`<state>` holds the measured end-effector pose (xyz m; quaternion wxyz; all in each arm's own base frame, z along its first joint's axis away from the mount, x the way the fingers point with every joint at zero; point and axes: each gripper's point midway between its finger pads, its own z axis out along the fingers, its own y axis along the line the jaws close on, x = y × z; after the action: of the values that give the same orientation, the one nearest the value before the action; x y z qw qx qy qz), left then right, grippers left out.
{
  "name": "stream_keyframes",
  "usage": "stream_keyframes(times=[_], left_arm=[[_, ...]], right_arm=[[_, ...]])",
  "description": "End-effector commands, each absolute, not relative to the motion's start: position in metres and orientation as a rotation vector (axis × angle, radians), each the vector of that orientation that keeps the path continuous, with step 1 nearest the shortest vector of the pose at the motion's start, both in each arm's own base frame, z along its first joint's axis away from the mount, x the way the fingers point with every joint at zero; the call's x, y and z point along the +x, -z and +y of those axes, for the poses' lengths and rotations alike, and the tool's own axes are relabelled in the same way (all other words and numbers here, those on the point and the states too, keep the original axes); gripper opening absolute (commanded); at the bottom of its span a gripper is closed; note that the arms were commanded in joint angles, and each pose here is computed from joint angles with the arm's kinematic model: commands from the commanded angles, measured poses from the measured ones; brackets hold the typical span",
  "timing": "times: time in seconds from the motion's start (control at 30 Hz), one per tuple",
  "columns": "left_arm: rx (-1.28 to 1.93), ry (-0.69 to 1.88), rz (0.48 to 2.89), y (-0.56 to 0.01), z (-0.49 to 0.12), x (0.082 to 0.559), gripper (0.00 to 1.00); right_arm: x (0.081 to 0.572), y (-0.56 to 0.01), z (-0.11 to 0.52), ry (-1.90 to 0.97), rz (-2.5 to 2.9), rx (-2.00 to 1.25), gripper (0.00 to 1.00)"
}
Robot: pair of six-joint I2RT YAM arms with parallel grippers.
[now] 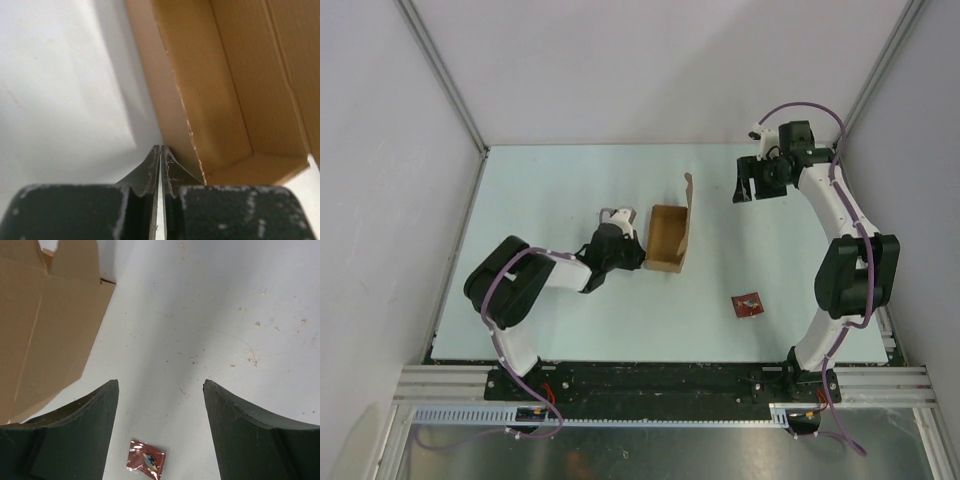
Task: Fold the paper box
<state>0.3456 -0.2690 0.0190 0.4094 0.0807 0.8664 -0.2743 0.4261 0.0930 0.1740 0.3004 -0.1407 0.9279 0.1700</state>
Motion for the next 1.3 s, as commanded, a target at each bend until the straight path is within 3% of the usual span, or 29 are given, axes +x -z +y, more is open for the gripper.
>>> stream_keyframes(times=[0.0, 0.47, 0.73, 1.27], left_arm=[[0.219, 0.769, 2.170, -0.027, -0.291, 0.334, 0.08], [0.279, 0.824, 2.162, -0.026, -0.325, 0.317, 0.08], [0.220, 0.751, 2.125, -0.038, -0.301, 0.322, 0.09], [0.272, 0.843, 2.101, -0.042, -0.320, 0.323, 0.07]], right_arm=[[0.429, -0.188, 0.086, -0.451, 2.406, -0.372, 0.73], [0.449, -0.147, 0.103, -0.598, 2.459, -0.443, 0.71], [0.463, -0.105, 0.125, -0.723, 2.510, -0.556, 0.56], [0.454, -0.047, 0.176, -0.760, 2.581, -0.710, 0.21]])
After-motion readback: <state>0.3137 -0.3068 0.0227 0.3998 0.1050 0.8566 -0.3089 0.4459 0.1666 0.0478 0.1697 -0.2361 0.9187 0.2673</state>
